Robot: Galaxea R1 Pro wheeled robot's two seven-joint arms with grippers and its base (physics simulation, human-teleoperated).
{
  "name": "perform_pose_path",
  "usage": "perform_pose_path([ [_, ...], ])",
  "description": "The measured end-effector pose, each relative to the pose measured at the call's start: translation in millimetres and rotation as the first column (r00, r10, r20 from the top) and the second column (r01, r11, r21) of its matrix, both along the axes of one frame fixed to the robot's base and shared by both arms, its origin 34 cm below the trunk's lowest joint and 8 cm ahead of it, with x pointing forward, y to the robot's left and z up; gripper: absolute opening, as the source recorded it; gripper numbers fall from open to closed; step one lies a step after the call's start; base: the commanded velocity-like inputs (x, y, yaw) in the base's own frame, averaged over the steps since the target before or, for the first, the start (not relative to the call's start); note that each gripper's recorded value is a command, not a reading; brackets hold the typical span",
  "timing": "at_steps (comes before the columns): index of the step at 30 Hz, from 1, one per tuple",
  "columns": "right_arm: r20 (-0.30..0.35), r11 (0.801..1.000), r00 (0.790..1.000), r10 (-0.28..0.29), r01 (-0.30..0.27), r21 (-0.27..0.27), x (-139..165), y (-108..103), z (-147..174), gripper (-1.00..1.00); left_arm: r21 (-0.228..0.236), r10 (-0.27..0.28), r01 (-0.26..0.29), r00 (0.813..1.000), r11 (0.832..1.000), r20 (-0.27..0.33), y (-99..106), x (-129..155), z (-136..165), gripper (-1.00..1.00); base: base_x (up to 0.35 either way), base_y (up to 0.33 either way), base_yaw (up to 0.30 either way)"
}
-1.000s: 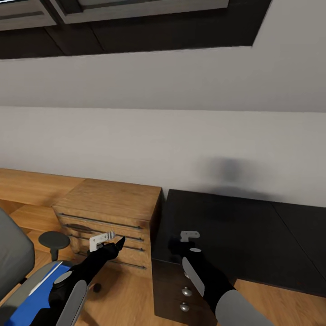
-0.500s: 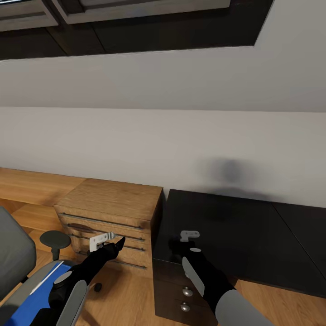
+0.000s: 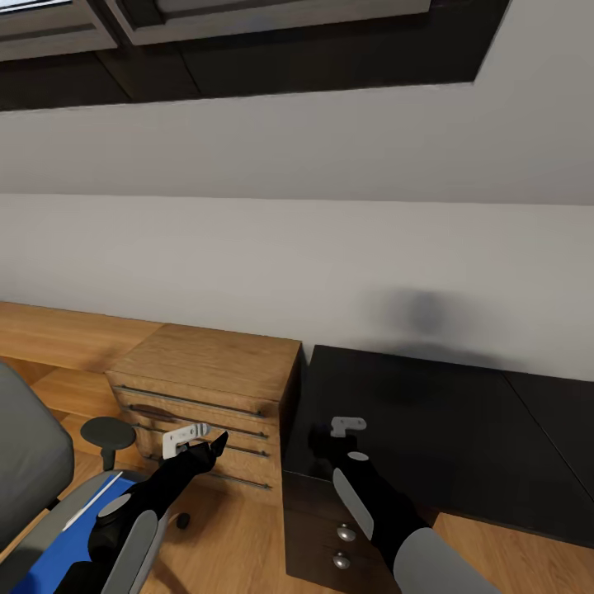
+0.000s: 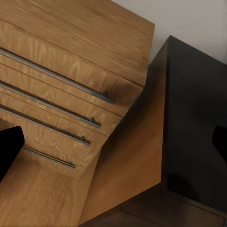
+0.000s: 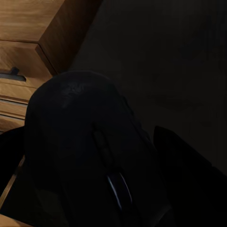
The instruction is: In the bedroom, organize the workspace by keeping the computer under the desk, ensuring the monitor is on the desk, placing the keyboard on the desk next to the monitor, placing the mouse on the desk next to the keyboard, moving the folder from the swivel chair onto the desk next to the mouse, stacking the notebook on top of the folder with the pen on top of the notebook, and positioning the swivel chair next to the desk.
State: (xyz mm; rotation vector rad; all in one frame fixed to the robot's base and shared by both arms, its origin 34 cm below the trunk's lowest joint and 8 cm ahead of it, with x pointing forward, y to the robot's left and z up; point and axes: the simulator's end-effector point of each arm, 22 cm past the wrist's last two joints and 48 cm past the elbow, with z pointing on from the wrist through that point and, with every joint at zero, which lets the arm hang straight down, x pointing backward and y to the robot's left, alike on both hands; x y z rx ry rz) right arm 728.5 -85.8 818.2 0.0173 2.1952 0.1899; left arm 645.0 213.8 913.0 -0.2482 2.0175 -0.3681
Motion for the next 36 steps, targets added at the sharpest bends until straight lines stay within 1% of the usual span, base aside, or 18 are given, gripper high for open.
perform_pose_path([
  [8,-0.002,1.000,1.000,0.004,-0.004,0.000,-0.7,1.5,-0.5,-1.00,0.000,0.000,0.000,1.000,1.000,0.000,0.1,0.0,-0.1,1.00,0.000,0.000,0.000],
  [17,0.000,0.999,0.999,0.046,-0.046,0.025,-2.1,11.8,0.3,-1.00,0.000,0.000,0.000,1.000,1.000,0.000,0.0,0.0,0.0,1.00,0.000,0.000,0.000],
  [25,0.001,0.998,0.999,0.050,-0.050,0.026,-2.2,12.7,0.4,-1.00,0.000,-0.001,0.001,1.000,1.000,0.000,-0.4,-0.1,-0.2,1.00,0.000,0.000,0.000],
  [26,0.001,0.998,0.999,0.050,-0.050,0.026,-2.1,12.6,0.5,1.00,0.000,-0.001,0.001,1.000,1.000,-0.001,-0.4,-0.1,-0.3,1.00,0.000,0.000,0.000],
  [31,0.003,0.998,0.999,0.049,-0.049,0.025,-1.9,12.4,0.8,1.00,0.000,-0.001,0.001,1.000,1.000,-0.001,-0.7,-0.3,-0.5,1.00,0.000,0.000,0.000],
  [36,0.004,0.999,0.999,0.050,-0.050,0.021,-2.3,12.0,7.7,1.00,0.001,-0.001,0.001,1.000,1.000,-0.002,-0.6,-1.3,5.7,1.00,0.000,0.000,0.000],
])
